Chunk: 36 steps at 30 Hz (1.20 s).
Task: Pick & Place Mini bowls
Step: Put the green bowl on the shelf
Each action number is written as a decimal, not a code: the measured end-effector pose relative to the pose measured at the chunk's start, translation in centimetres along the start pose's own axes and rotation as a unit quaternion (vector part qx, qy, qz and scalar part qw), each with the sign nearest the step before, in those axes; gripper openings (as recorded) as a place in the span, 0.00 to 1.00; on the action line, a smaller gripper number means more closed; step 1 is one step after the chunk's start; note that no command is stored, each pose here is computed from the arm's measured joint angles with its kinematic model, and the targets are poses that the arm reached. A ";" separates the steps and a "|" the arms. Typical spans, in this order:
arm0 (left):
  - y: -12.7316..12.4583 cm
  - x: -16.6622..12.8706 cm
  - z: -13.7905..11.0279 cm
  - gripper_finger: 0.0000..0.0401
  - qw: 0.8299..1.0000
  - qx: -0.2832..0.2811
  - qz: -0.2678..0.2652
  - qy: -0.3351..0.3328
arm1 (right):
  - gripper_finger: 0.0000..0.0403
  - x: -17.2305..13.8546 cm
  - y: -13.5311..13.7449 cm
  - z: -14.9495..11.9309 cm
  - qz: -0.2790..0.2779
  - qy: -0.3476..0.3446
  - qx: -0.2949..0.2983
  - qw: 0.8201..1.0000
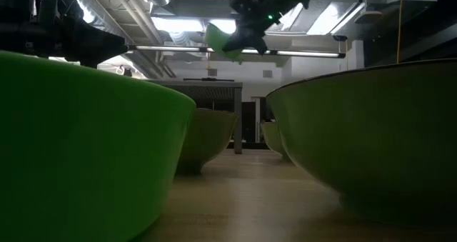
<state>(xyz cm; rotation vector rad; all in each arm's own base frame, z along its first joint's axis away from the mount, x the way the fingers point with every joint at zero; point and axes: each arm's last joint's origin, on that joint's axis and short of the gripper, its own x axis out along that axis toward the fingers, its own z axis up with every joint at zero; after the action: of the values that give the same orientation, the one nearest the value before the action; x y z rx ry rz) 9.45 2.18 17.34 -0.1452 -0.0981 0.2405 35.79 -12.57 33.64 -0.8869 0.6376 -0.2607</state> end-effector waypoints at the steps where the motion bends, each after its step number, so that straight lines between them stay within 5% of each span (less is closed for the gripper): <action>1: 0.0 0.0 0.0 0.31 1.000 0.000 0.000 -0.001 | 0.03 0.2 -0.3 0.3 0.007 -0.007 0.000 1.000; 14: 0.0 0.0 0.0 0.31 1.000 0.000 0.000 -0.002 | 0.03 4.7 -0.7 2.3 0.123 0.033 -0.006 0.992; 28: 0.0 0.0 0.0 0.31 1.000 0.000 0.000 -0.002 | 0.04 6.0 -0.4 1.3 0.115 0.141 0.103 0.978; 36: 0.0 0.0 0.0 0.31 1.000 0.000 0.000 -0.002 | 0.04 5.9 0.2 1.9 0.143 0.121 0.136 0.973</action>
<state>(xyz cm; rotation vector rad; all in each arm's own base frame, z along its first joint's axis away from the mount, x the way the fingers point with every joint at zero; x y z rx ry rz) 9.45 2.18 17.38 -0.1444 -0.1027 0.2404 41.59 -13.96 32.02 -0.4959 0.9228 -0.1919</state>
